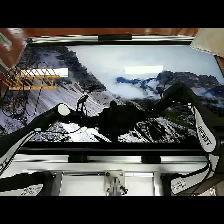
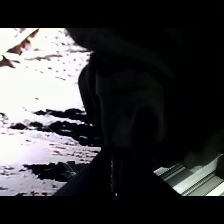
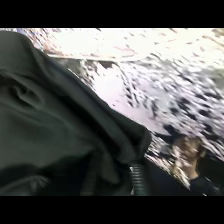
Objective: Fold the shirts.
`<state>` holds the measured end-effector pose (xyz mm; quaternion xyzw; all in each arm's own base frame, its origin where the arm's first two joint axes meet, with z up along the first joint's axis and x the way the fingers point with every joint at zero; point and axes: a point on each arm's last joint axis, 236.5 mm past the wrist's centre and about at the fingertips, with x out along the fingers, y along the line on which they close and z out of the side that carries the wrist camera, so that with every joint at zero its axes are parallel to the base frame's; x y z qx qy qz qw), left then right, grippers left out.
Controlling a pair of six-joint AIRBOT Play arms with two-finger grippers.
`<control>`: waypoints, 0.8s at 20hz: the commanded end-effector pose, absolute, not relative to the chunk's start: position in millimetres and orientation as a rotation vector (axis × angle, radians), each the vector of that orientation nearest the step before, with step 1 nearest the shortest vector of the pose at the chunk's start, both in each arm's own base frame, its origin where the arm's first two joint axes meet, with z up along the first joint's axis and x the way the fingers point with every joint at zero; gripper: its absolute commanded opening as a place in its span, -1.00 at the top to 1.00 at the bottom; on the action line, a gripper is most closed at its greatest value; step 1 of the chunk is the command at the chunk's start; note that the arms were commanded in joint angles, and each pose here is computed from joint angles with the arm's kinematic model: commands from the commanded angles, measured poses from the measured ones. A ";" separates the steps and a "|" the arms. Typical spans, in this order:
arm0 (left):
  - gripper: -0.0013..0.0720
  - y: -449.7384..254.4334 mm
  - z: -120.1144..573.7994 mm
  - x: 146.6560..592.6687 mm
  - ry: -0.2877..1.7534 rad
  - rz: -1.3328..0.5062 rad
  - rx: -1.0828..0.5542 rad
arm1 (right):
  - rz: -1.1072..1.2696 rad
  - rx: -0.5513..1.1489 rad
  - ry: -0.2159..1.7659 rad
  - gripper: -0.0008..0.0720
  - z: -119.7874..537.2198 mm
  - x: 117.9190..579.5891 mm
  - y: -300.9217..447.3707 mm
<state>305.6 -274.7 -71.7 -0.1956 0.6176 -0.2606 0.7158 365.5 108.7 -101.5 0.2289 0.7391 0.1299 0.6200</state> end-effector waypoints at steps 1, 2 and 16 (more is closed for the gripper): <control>0.89 -278.9 -57.1 313.3 1.317 -0.623 -0.400 | 0.291 0.512 1.676 0.54 -109.4 372.1 122.7; 0.89 -281.1 -50.1 317.9 1.298 -0.632 -0.399 | 0.293 0.510 1.672 0.81 -109.2 372.9 124.5; 0.89 -128.6 497.8 307.7 -0.034 -0.451 0.016 | 0.307 -0.060 0.091 0.82 439.9 363.6 64.8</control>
